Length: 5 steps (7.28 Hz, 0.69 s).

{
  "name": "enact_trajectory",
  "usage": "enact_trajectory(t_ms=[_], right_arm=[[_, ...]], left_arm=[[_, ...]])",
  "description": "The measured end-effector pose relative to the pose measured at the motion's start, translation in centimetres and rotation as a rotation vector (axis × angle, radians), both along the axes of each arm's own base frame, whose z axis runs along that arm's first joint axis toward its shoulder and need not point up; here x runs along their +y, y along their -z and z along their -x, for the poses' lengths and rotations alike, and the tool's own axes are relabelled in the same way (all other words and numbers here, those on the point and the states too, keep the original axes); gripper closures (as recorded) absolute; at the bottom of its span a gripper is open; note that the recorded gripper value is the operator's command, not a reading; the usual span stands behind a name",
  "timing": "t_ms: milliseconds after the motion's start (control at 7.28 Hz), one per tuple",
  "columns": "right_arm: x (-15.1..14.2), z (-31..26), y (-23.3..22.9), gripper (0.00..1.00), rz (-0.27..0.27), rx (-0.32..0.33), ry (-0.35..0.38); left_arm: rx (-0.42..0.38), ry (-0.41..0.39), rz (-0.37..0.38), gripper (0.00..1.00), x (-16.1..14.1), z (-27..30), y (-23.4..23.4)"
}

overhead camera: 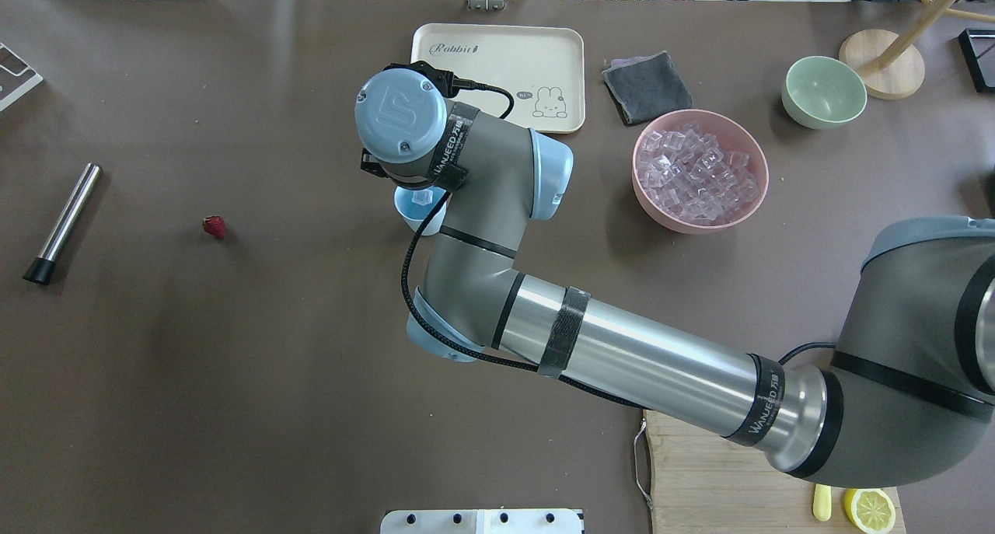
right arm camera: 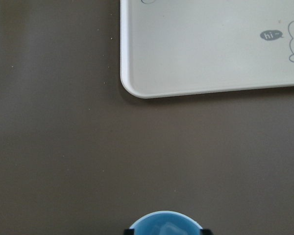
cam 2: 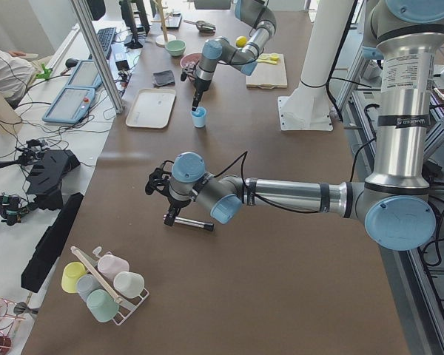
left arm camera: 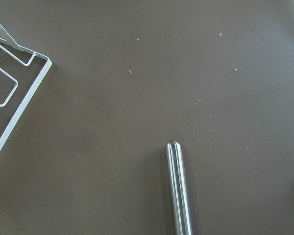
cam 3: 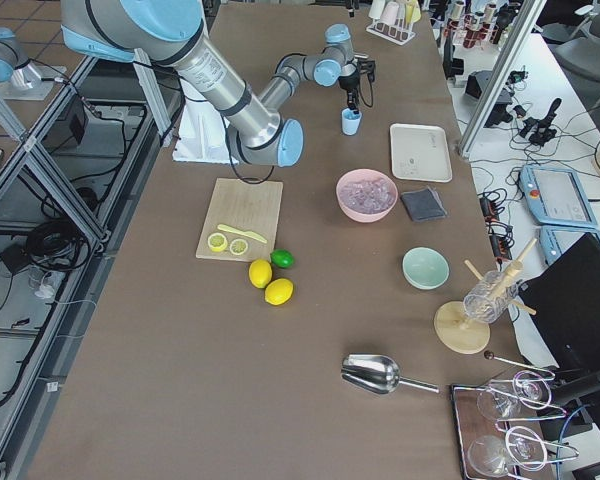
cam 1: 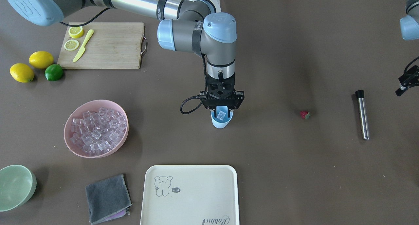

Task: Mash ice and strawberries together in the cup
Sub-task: 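Withdraw the right arm from the cup while the left gripper reaches toward the strawberry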

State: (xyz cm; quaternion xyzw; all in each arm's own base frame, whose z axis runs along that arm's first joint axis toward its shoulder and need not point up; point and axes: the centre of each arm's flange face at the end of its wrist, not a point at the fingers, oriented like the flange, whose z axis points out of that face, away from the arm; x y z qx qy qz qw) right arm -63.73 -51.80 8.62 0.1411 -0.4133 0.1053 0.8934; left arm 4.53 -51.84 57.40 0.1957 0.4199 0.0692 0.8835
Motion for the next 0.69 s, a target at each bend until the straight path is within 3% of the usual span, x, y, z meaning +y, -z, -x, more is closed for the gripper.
enact_trajectory(t_ms=[275, 412, 687], right_arm=[[-1.8, -2.3, -0.8, 0.01, -0.025, 0.011, 0.040], [-3.4, -5.5, -0.6, 0.01, -0.010, -0.009, 0.066], [-6.8, -19.0, -1.8, 0.01, 0.030, -0.058, 0.153]], left_arm=[[0.032, -0.013, 0.009, 0.03, -1.7, -3.8, 2.9], [0.054, -0.019, 0.024, 0.03, -2.4, -6.2, 4.6], [0.075, -0.019, 0.047, 0.03, -2.6, -13.2, 7.6]])
